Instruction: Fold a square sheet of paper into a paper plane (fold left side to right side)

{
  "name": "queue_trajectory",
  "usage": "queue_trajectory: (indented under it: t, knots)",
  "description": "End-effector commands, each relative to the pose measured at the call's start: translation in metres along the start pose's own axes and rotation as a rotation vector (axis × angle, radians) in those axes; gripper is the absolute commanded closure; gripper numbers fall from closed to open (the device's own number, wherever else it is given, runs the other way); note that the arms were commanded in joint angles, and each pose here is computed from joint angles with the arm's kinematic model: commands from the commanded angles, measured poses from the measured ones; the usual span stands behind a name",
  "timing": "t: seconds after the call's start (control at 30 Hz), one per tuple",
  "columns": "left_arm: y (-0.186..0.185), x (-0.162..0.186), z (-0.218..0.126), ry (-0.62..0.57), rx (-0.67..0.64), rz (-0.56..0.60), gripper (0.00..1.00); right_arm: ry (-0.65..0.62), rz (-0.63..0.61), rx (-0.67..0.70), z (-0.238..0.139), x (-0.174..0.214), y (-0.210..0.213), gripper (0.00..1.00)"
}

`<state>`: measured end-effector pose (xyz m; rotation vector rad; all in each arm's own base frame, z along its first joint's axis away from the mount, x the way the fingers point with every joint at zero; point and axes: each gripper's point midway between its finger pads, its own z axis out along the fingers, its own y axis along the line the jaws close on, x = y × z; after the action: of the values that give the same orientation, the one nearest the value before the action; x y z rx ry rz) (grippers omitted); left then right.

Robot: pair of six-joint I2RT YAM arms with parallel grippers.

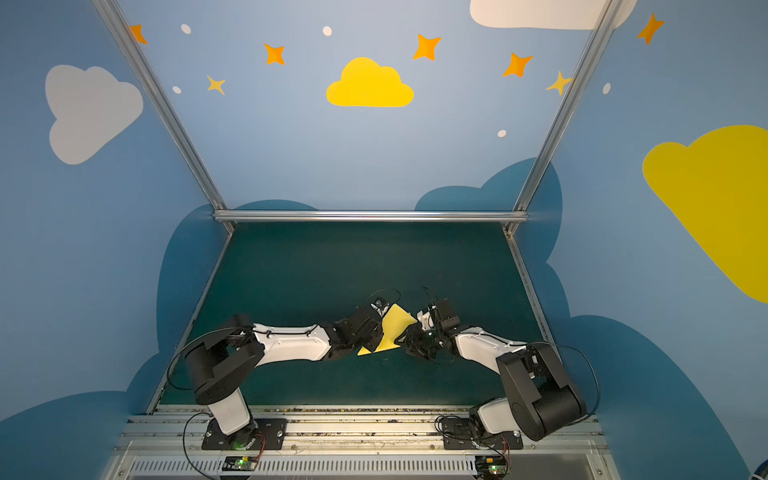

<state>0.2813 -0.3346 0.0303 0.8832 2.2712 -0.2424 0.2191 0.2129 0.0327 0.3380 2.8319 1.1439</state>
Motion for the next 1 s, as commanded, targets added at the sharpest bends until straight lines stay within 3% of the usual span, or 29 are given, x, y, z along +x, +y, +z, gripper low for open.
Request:
queue_trajectory:
  t: [0.0,0.27,0.37,0.43,0.63,0.8,0.97]
  knots:
    - [0.003,0.022,0.009,0.082,-0.004,-0.011,0.79,0.004,-0.006,-0.015,0.004,0.001,0.002,0.42]
    - [0.008,0.034,0.018,0.118,-0.023,-0.030,0.81,-0.005,0.009,-0.026,0.013,-0.006,0.004,0.40]
    - [0.008,0.033,0.016,0.116,-0.017,-0.035,0.82,-0.008,0.007,-0.030,0.016,-0.011,0.007,0.45]
    - [0.008,0.032,0.014,0.112,-0.015,-0.037,0.82,-0.007,0.005,-0.031,0.017,-0.013,0.009,0.55]
    - [0.004,0.013,-0.004,0.071,0.018,-0.040,0.81,0.008,-0.003,-0.024,0.018,-0.016,0.015,1.00]
    - [0.001,-0.002,-0.036,0.016,0.067,-0.052,0.70,0.023,-0.022,-0.020,0.010,-0.014,0.023,1.00]
    - [-0.010,0.005,-0.066,-0.016,0.135,-0.039,0.59,0.042,-0.028,-0.004,-0.001,-0.007,0.026,1.00]
